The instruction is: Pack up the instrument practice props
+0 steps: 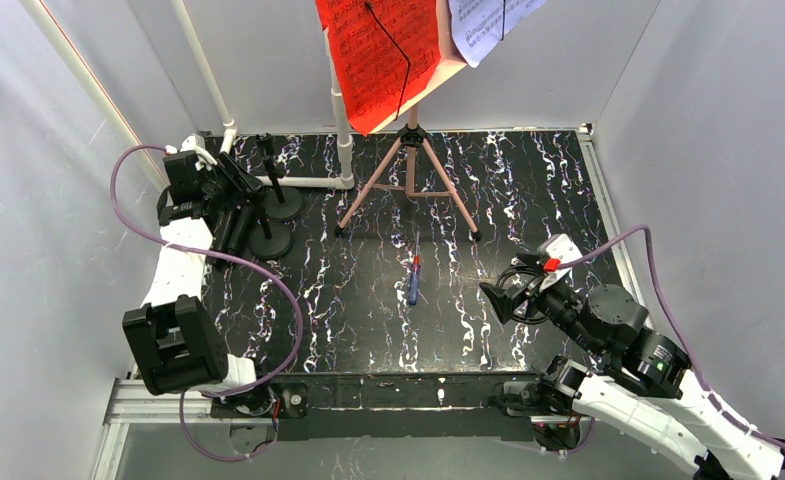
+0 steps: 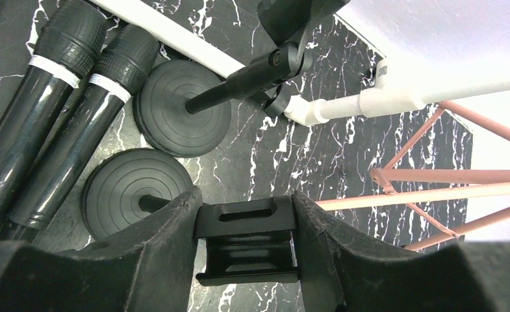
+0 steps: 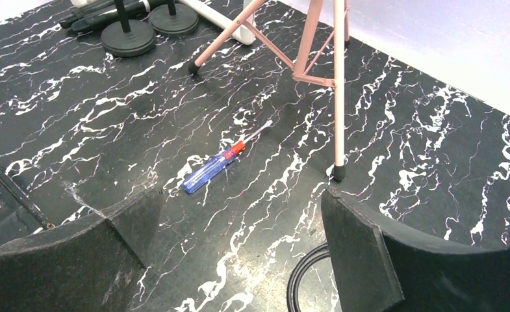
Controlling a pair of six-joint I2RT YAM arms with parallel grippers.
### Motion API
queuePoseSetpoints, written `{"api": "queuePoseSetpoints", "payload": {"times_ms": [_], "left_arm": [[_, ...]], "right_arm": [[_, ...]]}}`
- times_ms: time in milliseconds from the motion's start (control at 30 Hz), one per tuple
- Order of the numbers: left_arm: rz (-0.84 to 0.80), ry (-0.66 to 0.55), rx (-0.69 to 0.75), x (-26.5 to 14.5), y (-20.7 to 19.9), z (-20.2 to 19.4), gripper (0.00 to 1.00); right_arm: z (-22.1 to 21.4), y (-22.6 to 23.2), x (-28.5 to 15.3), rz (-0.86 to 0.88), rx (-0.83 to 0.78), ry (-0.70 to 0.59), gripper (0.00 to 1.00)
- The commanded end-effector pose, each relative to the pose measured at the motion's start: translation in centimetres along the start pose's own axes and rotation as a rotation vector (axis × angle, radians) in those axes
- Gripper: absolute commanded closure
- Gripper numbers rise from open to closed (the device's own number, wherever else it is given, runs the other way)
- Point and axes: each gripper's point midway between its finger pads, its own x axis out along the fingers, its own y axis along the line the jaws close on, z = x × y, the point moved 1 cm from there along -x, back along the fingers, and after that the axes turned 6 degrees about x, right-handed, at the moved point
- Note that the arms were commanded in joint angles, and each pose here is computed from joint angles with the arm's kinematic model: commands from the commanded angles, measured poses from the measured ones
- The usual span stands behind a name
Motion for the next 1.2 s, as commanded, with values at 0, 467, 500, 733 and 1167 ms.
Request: {"api": "queuePoseSetpoints", "payload": {"times_ms": [0, 467, 500, 733, 1167], "left_arm": [[0.015, -0.101, 0.063, -2.2, -0.4, 2.5, 0.45], [0.037, -0.226, 0.167, -9.3, -2.2, 3.8, 0.06], [0.03, -0.247, 0.172, -10.0, -2.5, 3.8, 0.03], [-0.115, -0.281, 0.298, -13.1, -7.0, 2.0, 0.02], [-0.389, -0.248, 0.541, -15.2, -13.5, -3.3, 0.02]], "right_arm": [[-0.2, 0.7, 0.6, 0.027, 0.009, 0.014, 0.01], [-1.6, 2.2, 3.3, 0.022, 0.133, 0.143, 0.01], [-1.9, 2.3, 3.7, 0.018, 0.136, 0.163, 0.01], [-4.3, 2.3, 7.1, -0.056, 0.112, 0.303, 0.01], [-1.8, -4.9, 16.7, -0.172, 0.133, 0.211, 0.02]]}}
